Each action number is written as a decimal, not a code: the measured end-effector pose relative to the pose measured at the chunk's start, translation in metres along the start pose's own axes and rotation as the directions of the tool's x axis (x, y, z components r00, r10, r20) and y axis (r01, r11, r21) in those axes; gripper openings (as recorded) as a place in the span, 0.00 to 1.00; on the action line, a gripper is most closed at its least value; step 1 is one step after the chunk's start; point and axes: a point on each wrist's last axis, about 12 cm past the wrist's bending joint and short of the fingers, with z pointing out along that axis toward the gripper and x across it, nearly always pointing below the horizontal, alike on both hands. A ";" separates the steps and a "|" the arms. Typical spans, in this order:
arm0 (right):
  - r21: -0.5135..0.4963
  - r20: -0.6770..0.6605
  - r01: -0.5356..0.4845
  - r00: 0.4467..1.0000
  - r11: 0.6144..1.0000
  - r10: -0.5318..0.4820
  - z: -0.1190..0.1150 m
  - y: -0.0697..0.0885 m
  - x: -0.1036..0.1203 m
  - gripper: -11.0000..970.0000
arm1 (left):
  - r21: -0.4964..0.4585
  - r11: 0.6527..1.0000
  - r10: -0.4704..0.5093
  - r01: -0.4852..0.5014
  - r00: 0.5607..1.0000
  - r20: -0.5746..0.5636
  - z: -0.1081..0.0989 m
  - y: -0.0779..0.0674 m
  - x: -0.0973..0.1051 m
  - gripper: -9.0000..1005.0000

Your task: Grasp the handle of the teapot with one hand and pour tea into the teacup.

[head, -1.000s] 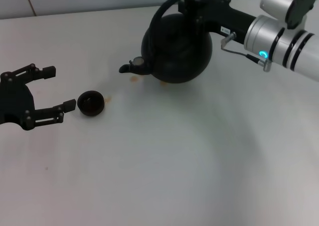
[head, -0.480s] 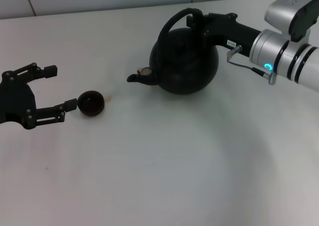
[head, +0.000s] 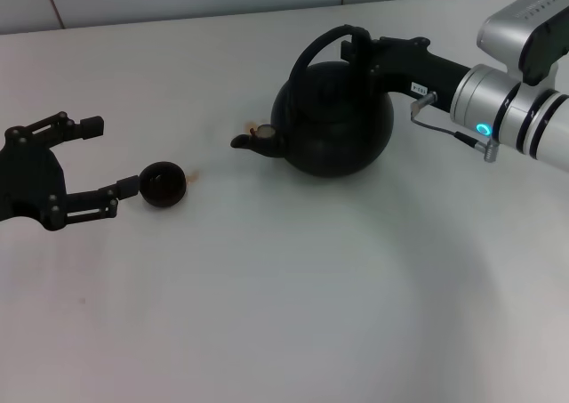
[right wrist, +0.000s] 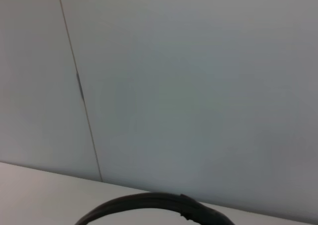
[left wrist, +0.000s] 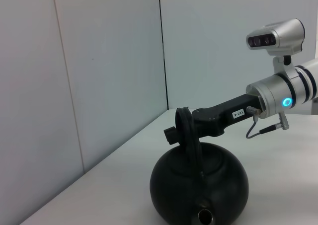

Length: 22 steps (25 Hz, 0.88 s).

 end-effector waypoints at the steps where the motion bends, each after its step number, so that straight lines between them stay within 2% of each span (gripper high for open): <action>1: 0.000 -0.002 -0.001 1.000 1.000 0.001 0.000 0.000 0.001 0.14 | 0.000 1.000 0.000 0.000 1.000 0.000 0.000 0.000 0.000 0.87; 16: 0.006 0.003 -0.003 1.000 1.000 0.003 -0.003 -0.003 0.000 0.14 | 0.000 1.000 0.000 0.000 1.000 -0.001 -0.002 -0.001 0.001 0.87; 22: 0.004 0.022 -0.001 1.000 1.000 0.001 -0.006 -0.002 -0.001 0.35 | -0.001 1.000 -0.001 0.001 1.000 -0.001 -0.002 -0.001 0.001 0.87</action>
